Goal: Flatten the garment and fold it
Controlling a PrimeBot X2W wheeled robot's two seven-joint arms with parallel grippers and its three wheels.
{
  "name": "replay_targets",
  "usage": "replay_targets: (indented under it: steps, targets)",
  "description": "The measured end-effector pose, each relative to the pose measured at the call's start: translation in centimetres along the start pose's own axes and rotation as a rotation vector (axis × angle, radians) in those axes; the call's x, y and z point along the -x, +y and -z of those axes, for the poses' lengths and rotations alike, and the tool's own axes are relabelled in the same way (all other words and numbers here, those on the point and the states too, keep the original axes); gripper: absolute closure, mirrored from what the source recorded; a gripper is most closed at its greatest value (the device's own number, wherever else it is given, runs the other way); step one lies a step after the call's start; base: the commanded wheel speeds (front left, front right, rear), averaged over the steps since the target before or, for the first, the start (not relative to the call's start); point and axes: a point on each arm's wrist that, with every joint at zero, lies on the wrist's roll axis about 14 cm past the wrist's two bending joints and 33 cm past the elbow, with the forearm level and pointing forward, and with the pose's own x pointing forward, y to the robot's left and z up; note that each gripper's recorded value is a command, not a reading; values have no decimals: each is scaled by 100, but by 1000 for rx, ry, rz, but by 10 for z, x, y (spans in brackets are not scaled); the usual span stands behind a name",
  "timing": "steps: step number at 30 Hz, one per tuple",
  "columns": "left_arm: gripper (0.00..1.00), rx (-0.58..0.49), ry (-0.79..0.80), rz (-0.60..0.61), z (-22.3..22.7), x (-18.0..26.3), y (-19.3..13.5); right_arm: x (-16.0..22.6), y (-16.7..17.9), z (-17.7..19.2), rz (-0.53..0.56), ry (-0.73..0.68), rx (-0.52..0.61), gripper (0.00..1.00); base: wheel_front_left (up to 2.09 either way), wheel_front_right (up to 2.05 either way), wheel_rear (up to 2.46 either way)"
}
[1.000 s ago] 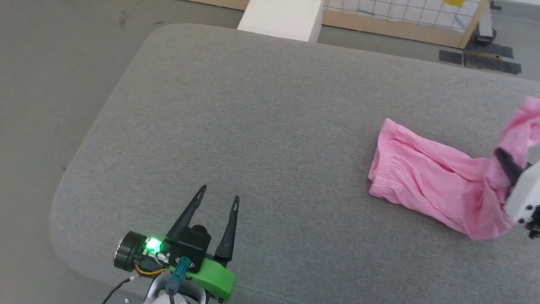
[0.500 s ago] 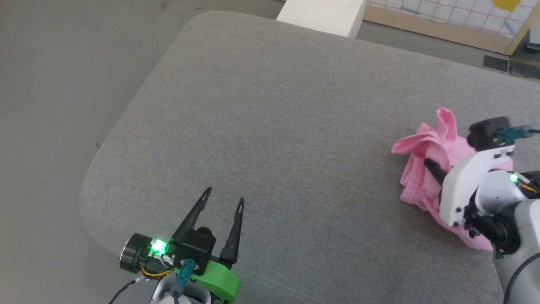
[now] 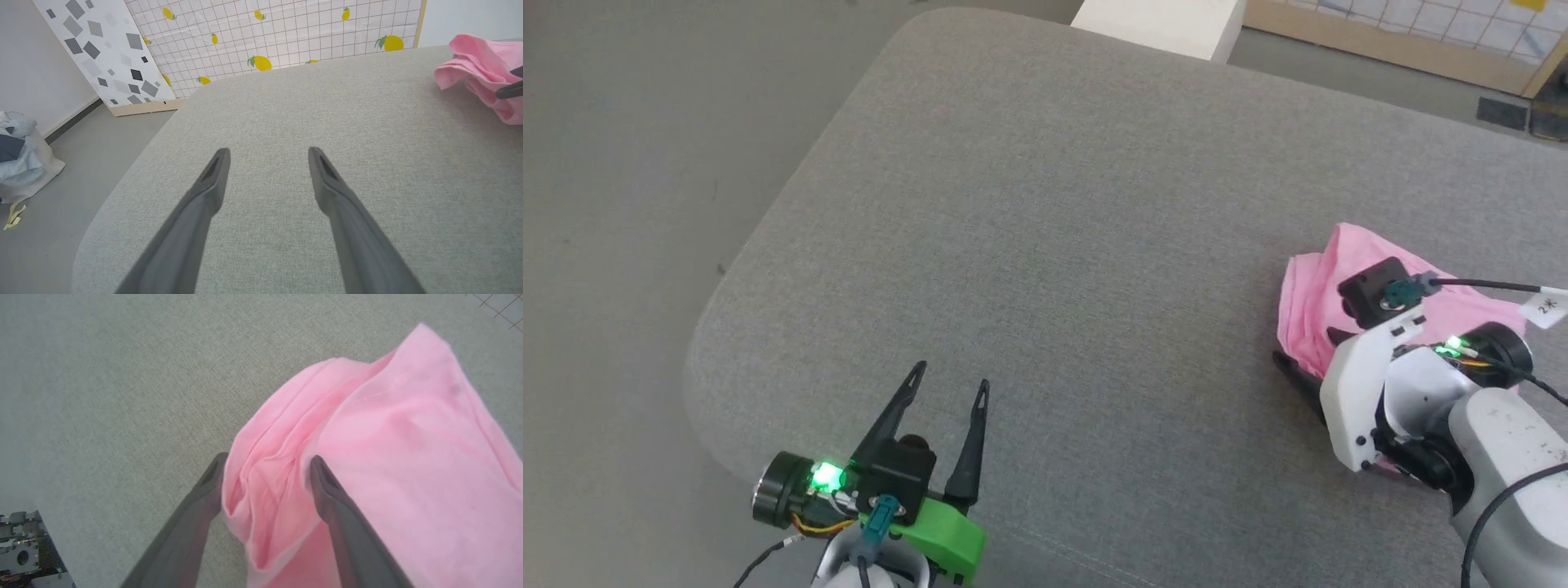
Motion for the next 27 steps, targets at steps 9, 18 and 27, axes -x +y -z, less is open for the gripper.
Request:
replay_targets:
  steps: [9,18,27]
  targets:
    - [0,11,-54,40,-16,-9,-9,47,-27,-56,48,-228,49,0,0,0,0]
    - [0,33,-107,106,-34,-21,-23,151,-96,-119,304,-557,272,0,0,0,0]
    - [0,41,-147,162,-50,-29,-38,238,-147,-79,594,-769,180,0,0,0,0]
